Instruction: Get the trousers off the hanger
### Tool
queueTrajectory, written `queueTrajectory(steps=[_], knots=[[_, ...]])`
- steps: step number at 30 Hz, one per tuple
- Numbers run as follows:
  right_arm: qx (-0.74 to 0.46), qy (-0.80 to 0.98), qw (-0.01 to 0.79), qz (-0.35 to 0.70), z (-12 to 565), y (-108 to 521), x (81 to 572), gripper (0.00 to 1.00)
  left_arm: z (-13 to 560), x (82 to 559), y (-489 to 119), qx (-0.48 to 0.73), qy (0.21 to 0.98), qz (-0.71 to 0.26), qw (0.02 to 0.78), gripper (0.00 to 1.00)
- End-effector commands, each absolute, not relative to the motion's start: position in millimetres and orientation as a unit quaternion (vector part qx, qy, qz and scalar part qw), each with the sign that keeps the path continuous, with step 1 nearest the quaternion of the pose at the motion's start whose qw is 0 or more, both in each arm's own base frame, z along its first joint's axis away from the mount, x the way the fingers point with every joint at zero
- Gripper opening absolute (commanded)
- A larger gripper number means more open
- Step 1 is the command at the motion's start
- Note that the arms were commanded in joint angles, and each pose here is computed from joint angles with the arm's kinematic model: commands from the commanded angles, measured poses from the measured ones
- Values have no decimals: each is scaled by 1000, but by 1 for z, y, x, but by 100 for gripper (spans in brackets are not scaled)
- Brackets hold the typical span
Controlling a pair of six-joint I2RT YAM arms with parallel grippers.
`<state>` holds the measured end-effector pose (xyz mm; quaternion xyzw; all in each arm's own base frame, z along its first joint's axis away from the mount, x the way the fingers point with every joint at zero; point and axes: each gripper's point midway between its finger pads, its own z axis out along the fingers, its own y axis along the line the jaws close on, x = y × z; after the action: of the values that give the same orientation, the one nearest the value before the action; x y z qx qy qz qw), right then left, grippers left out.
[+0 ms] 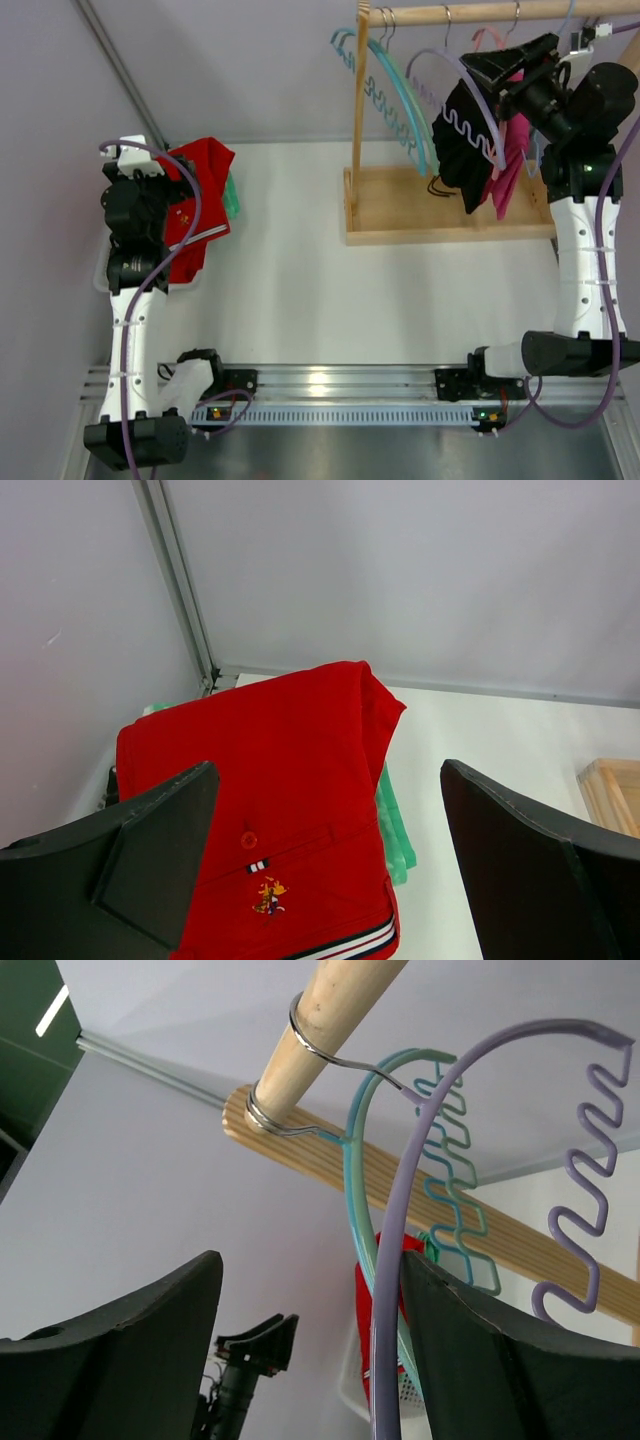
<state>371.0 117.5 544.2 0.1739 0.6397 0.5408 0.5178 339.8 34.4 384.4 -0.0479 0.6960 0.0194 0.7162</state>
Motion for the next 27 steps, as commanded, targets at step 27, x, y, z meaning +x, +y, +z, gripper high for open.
queueTrajectory(steps=[27], knots=[[54,621,687,375,591,66,300,86,399,334,30,-55,676,-2,735,99]])
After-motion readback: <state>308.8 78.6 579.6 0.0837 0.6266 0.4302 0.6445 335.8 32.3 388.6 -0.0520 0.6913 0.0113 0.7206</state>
